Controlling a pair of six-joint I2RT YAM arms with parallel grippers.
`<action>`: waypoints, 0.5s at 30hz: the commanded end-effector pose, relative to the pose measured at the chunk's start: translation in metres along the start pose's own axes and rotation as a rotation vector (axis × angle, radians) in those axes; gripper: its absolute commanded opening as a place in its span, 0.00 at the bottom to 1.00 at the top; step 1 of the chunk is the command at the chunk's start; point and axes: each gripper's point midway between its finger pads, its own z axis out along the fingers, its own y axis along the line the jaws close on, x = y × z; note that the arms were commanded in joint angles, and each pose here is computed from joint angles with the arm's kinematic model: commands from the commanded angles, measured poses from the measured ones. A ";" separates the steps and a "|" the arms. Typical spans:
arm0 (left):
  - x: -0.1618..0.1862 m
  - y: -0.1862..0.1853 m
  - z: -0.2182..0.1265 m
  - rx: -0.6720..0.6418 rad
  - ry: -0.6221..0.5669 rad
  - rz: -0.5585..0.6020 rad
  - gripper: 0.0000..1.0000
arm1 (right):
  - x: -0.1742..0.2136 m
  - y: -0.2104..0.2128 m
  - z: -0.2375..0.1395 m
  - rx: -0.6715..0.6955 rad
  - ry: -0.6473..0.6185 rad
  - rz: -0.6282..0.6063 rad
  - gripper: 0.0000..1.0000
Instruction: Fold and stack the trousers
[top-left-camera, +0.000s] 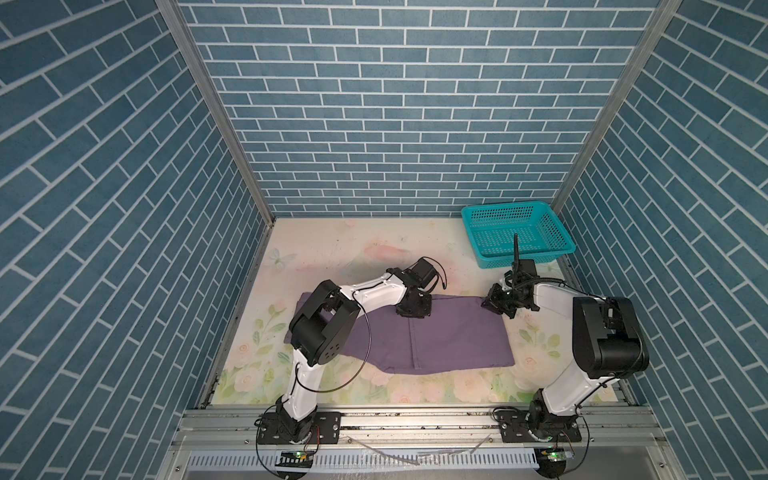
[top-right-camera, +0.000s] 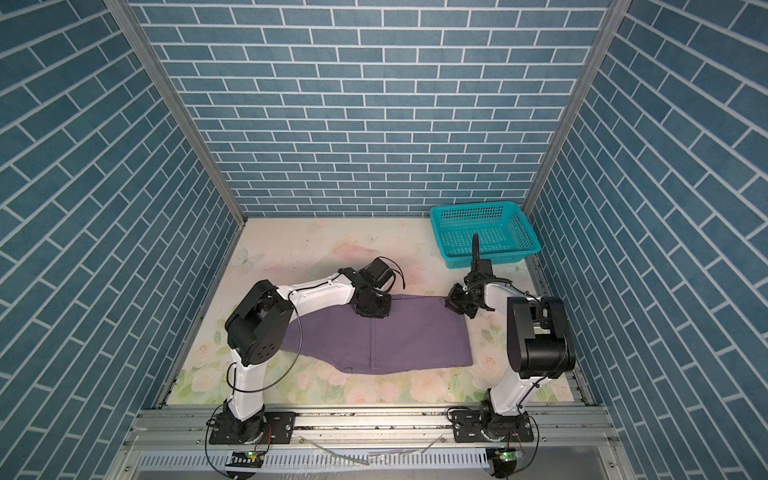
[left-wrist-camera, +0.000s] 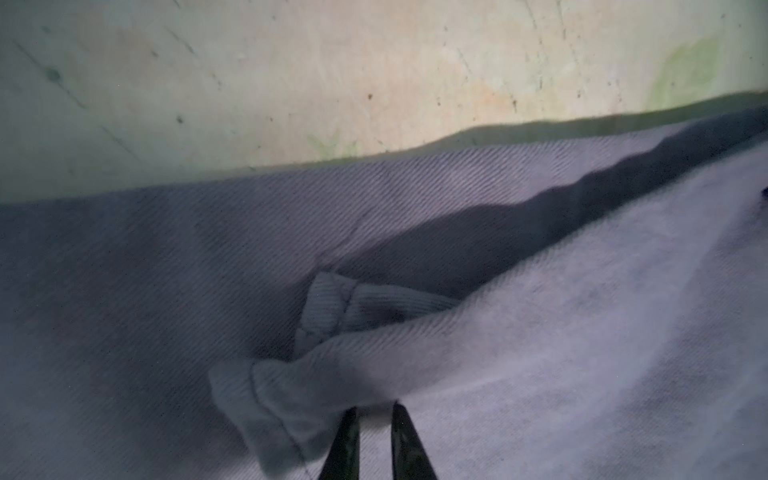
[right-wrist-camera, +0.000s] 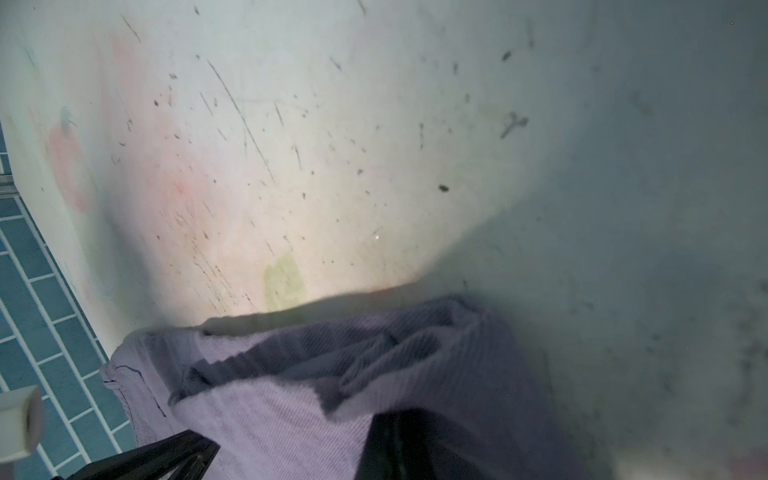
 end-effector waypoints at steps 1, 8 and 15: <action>-0.002 0.006 -0.002 -0.022 -0.002 0.002 0.17 | -0.012 0.006 -0.017 0.022 -0.067 -0.028 0.00; -0.011 -0.011 -0.033 0.036 -0.050 0.012 0.19 | -0.001 0.006 -0.087 0.132 -0.186 -0.097 0.00; -0.005 -0.017 -0.047 0.063 -0.064 0.031 0.20 | 0.046 -0.029 -0.092 0.197 -0.139 -0.060 0.11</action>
